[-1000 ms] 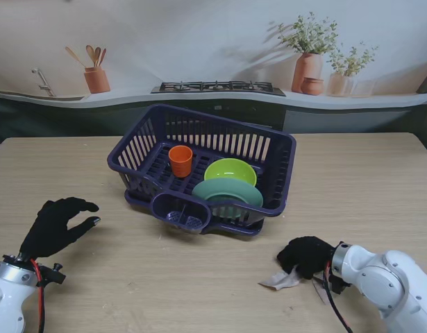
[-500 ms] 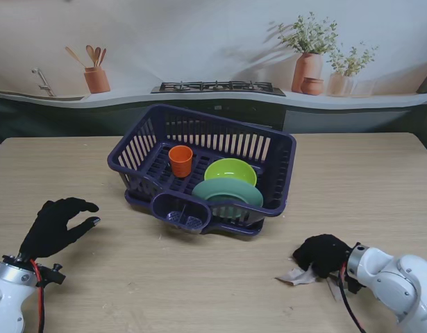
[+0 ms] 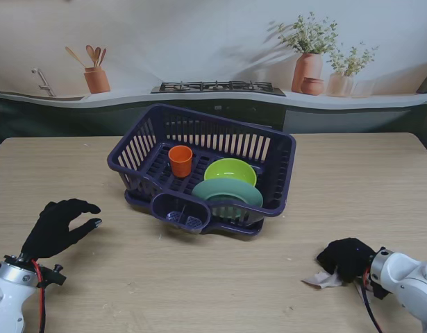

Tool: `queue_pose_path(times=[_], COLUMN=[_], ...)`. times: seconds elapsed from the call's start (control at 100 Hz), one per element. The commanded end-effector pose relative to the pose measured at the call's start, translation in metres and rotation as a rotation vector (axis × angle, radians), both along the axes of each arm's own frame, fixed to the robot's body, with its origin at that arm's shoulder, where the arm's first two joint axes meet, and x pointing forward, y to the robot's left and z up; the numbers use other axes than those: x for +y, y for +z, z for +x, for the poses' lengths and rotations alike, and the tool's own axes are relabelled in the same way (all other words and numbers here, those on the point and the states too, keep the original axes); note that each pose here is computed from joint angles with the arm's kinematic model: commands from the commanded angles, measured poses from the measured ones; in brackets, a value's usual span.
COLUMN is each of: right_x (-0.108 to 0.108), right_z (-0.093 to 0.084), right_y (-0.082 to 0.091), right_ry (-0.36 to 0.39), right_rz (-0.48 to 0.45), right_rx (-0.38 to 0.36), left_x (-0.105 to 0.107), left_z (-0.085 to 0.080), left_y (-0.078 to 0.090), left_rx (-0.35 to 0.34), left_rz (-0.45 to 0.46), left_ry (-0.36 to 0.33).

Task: Clear dishes and wipe the table

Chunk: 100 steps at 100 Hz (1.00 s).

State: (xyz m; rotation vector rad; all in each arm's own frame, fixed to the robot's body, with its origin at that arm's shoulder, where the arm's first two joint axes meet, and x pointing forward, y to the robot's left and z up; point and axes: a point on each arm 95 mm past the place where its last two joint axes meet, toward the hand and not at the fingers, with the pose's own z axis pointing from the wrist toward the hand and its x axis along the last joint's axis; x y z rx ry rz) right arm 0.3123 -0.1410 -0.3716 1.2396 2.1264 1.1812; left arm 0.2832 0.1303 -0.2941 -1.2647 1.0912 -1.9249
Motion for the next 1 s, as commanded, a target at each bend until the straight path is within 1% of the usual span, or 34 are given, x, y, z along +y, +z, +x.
queue_pose_path(times=[0.0,0.13,0.25,0.4,0.51,0.61,0.7,0.8,0.87,0.99], right_x=[0.015,0.04,0.069,0.104,0.122,0.132,0.135,0.13,0.12,0.095], right_z=[-0.016,-0.013,-0.012,-0.012,-0.011,-0.01,-0.011,-0.013,-0.015,-0.02], right_y=[-0.022,-0.02,-0.017,-0.016,-0.017,-0.019,-0.019,-0.019,-0.02,-0.021], right_ry=[0.031,0.053,0.071,0.117,0.127,0.116,0.11,0.107,0.093,0.069], right_rz=[-0.005,0.043,0.096,0.161,0.187,0.195,0.195,0.166,0.144,0.109], right_rx=[0.079,0.096,0.113,0.138,0.15,0.145,0.132,0.109,0.093,0.081], left_x=[-0.002,-0.002,-0.002,-0.002,-0.002,-0.002,-0.001,-0.001,-0.002,-0.002], left_z=[-0.001,-0.002,-0.004,-0.005,-0.007,-0.008,-0.009,-0.01,-0.012,-0.015], left_y=[0.0,0.0,0.0,0.0,-0.001,-0.001,-0.001,-0.001,-0.001,0.001], left_rx=[0.007,0.002,0.0,0.002,-0.001,-0.004,-0.007,-0.009,-0.009,-0.019], left_rz=[-0.001,-0.004,-0.009,-0.015,-0.016,-0.019,-0.017,-0.017,-0.017,-0.012], left_ry=[-0.012,-0.01,-0.012,-0.018,-0.018,-0.016,-0.014,-0.01,-0.009,-0.011])
